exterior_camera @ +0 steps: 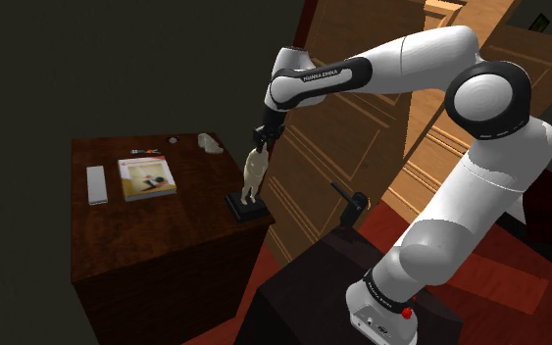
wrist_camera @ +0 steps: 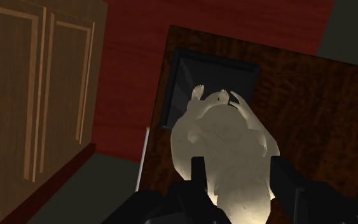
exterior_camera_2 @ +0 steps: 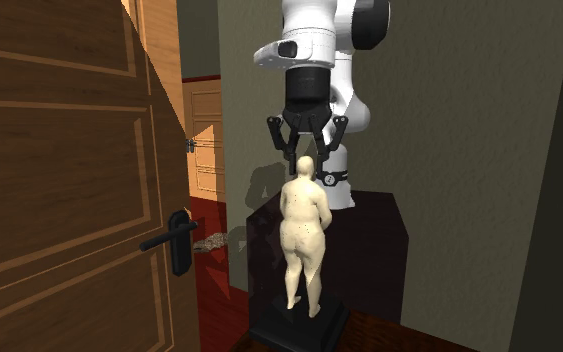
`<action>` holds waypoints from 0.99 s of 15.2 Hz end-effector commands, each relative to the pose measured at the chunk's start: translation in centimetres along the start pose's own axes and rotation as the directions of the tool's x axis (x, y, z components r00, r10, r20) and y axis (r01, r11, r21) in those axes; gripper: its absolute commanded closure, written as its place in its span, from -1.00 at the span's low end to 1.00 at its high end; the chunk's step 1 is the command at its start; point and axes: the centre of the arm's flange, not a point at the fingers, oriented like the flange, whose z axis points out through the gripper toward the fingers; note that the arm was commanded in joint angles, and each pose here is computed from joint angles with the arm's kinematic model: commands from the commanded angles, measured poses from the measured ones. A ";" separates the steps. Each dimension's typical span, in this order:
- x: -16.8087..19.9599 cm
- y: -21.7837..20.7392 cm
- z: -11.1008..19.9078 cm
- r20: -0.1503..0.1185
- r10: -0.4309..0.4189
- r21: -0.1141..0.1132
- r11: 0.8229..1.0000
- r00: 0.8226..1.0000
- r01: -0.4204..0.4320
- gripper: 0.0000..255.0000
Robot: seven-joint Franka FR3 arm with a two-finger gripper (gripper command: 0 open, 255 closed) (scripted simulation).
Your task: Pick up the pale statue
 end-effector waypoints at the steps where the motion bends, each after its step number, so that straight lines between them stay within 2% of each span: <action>1: 0.0 -0.1 0.1 0.001 -0.001 0.000 1.000 1.000 0.001 1.00; 5: 0.0 -0.1 0.1 0.001 -0.001 0.000 1.000 1.000 0.001 1.00; 15: 0.1 -0.1 -5.2 0.001 -0.001 0.000 1.000 1.000 0.001 1.00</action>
